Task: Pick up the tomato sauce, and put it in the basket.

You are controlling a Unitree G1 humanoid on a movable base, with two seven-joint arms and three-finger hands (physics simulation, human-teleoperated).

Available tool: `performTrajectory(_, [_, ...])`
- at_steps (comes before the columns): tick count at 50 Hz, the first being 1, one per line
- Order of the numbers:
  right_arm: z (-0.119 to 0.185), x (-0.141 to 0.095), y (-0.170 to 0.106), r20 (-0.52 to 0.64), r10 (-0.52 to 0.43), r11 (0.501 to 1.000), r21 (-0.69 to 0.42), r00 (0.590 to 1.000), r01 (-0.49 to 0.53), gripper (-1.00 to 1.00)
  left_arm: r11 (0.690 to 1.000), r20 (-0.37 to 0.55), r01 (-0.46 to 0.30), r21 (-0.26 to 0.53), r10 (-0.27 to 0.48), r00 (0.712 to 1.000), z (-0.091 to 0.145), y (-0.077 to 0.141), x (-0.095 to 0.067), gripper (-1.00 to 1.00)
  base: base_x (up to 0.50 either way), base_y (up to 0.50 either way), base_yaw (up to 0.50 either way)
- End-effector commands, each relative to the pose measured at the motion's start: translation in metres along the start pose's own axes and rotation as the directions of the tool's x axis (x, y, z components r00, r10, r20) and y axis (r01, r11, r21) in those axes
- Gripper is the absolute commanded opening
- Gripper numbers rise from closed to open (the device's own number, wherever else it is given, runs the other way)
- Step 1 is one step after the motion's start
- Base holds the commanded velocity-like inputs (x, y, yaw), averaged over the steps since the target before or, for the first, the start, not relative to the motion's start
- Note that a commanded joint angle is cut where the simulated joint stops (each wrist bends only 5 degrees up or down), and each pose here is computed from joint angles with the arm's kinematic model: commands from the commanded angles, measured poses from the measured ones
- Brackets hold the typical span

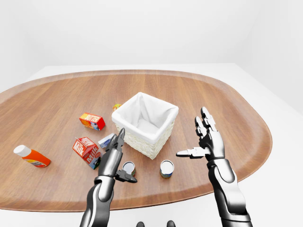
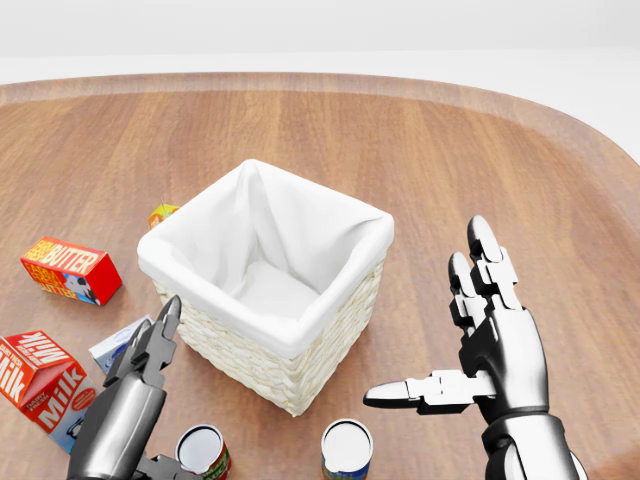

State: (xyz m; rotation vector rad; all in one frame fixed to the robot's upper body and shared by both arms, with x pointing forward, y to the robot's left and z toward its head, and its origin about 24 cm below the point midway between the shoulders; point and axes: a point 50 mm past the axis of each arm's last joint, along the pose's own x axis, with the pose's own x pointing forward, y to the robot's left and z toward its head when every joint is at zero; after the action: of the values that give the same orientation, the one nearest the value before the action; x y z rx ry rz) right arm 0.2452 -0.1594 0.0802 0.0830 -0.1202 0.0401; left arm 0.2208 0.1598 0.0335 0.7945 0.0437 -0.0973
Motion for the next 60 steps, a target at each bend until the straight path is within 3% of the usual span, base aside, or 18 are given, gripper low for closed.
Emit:
performTrajectory(1, [0.000, 0.000, 0.000, 0.000, 0.000, 1.000, 0.000, 1.000, 0.000, 1.00, 1.000, 0.000, 0.000, 0.000, 0.000, 1.000, 0.000, 0.000, 0.000, 1.00, 0.00, 0.00, 0.00])
performTrajectory(8, [0.000, 0.000, 0.000, 0.001, 0.000, 1.000, 0.000, 1.000, 0.000, 1.00, 1.000, -0.001, 0.000, 0.001, 0.000, 1.000, 0.000, 0.000, 0.000, 1.00, 0.00, 0.00, 0.00])
performTrajectory(9, [-0.001, 0.000, 0.000, -0.004, 0.000, 1.000, -0.003, 1.000, 0.000, 1.00, 0.999, -0.052, 0.031, 0.017, -0.030, 0.998, -0.023, -0.017, 0.006, 1.00, 0.00, 0.00, 0.00])
performTrajectory(10, [-0.001, 0.000, 0.000, -0.005, 0.001, 1.000, -0.003, 1.000, -0.001, 1.00, 0.999, -0.059, 0.033, 0.019, -0.032, 0.998, -0.024, -0.018, 0.007, 1.00, 0.00, 0.00, 0.00])
performTrajectory(27, [0.000, 0.000, 0.000, 0.000, 0.001, 1.000, -0.003, 1.000, -0.001, 1.00, 0.999, -0.054, 0.036, 0.020, -0.035, 0.998, -0.019, -0.015, 0.006, 1.00, 0.00, 0.00, 0.00])
performTrajectory(60, [-0.001, -0.001, 0.001, -0.005, 0.001, 1.000, -0.002, 1.000, -0.001, 1.00, 0.999, -0.121, 0.045, 0.028, -0.041, 0.992, -0.040, -0.027, 0.011, 1.00, 0.00, 0.00, 0.00])
